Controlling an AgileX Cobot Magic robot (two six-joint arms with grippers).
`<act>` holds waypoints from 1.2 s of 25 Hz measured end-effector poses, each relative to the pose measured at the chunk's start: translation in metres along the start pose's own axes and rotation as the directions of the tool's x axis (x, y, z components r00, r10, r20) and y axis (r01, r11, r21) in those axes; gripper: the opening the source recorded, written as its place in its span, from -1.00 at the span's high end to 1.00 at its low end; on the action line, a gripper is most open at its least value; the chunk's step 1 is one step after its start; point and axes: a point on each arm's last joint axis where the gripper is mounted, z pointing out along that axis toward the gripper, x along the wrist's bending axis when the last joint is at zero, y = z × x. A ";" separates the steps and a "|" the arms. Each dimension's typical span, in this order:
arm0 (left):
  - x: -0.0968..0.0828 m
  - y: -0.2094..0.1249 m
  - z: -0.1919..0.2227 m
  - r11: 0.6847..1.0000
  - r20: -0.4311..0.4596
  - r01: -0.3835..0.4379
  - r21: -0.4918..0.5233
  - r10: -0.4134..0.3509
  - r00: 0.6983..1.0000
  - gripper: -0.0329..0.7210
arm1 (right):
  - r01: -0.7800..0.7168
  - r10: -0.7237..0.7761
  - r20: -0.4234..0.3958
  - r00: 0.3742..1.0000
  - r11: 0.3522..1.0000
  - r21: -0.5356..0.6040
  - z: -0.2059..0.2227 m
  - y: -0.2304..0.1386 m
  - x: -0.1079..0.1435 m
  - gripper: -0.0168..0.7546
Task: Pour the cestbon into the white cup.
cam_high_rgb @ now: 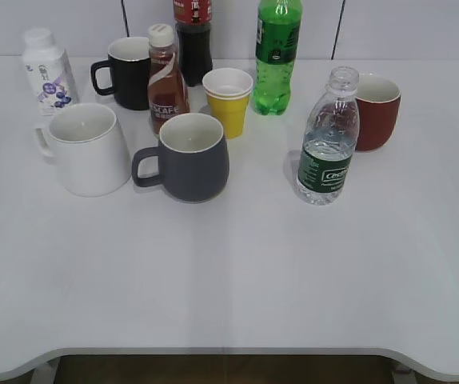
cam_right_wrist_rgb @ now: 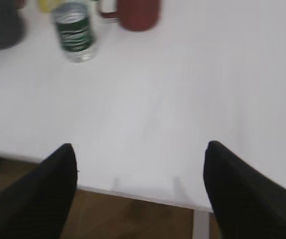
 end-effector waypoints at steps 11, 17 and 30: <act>0.000 0.000 0.000 1.000 -0.048 0.023 -0.001 -0.023 0.999 -0.44 | -0.075 0.077 0.151 0.986 0.997 -0.016 -0.002 -0.001 0.001 -0.58; 0.000 0.000 0.000 1.000 -0.048 0.023 -0.001 -0.023 0.999 -0.44 | -0.060 0.061 0.144 0.988 0.998 -0.012 -0.002 -0.001 0.002 -0.58; 0.000 0.000 0.000 1.000 -0.048 0.015 0.000 -0.015 0.999 -0.44 | -0.002 0.002 0.070 0.998 1.000 -0.006 -0.001 -0.001 0.009 -0.58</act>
